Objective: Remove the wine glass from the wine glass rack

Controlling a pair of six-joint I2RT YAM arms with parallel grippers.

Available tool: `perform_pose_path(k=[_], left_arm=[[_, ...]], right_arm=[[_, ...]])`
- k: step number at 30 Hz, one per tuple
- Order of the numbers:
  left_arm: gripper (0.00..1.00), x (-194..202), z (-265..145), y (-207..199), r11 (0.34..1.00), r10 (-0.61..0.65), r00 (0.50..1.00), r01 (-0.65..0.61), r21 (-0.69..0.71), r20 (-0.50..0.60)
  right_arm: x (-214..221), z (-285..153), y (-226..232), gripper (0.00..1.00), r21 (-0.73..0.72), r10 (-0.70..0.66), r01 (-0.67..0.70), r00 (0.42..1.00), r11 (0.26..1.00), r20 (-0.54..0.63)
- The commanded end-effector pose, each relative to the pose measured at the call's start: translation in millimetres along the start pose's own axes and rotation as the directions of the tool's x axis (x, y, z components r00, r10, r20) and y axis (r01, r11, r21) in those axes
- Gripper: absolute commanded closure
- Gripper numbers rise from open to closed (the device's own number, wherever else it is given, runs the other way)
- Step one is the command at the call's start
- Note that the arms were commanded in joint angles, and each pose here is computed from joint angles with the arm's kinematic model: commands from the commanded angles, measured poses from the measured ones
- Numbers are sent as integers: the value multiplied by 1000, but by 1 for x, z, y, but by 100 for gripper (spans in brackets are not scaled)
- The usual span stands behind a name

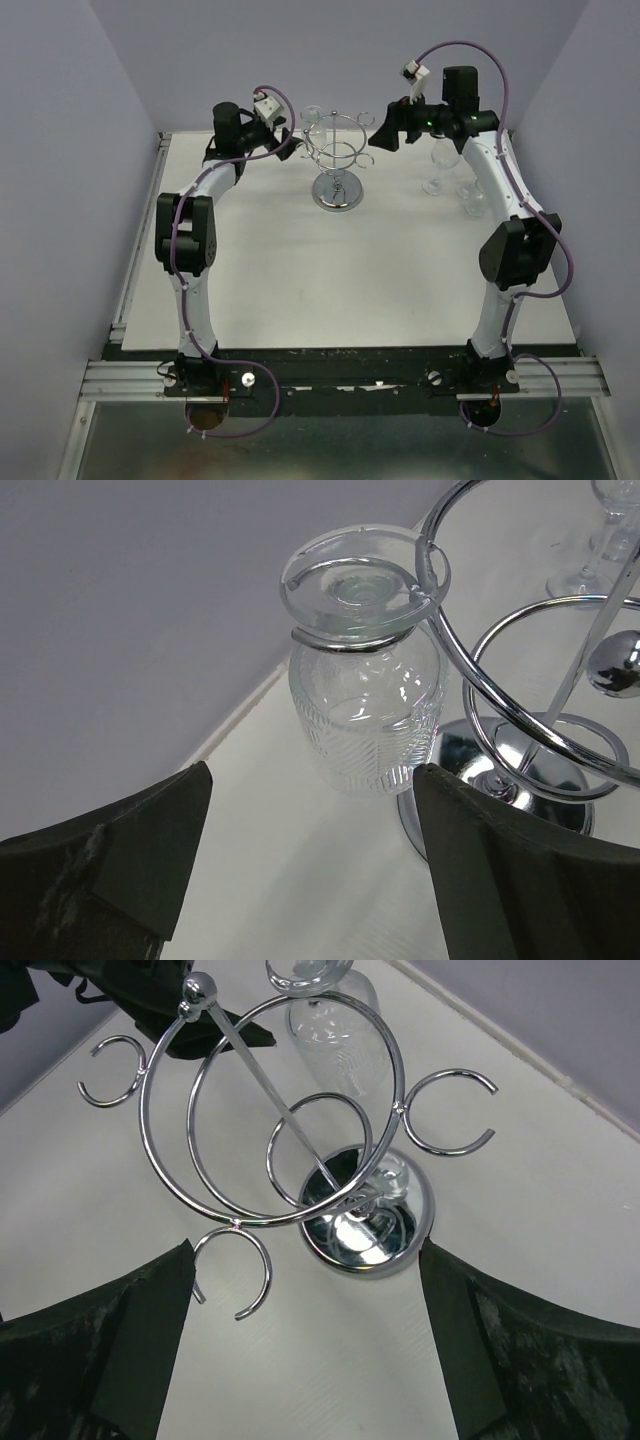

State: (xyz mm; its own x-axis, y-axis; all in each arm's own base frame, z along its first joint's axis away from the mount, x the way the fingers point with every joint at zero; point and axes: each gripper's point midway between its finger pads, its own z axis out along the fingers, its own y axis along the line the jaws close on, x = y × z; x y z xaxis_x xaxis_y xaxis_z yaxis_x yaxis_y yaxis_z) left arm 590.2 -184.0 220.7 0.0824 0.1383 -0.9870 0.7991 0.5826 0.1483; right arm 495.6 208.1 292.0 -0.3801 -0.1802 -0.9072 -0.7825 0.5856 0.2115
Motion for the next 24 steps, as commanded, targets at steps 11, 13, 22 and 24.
perform_pose_path(k=[11,13,22,24], left_arm=[[1,-8,31,-17,992,36,995,-46,115,90],[1,-8,35,-18,992,33,995,-45,120,96],[2,-1,53,-23,990,14,994,-29,138,111],[3,-3,55,-23,990,14,993,-30,137,117]], right_arm=[[13,17,28,0,-105,45,-48,999,993,-27],[14,17,27,0,-102,50,-53,998,993,-30],[23,22,33,0,-115,66,-72,996,991,-51],[25,23,33,0,-120,69,-76,996,990,-54]])
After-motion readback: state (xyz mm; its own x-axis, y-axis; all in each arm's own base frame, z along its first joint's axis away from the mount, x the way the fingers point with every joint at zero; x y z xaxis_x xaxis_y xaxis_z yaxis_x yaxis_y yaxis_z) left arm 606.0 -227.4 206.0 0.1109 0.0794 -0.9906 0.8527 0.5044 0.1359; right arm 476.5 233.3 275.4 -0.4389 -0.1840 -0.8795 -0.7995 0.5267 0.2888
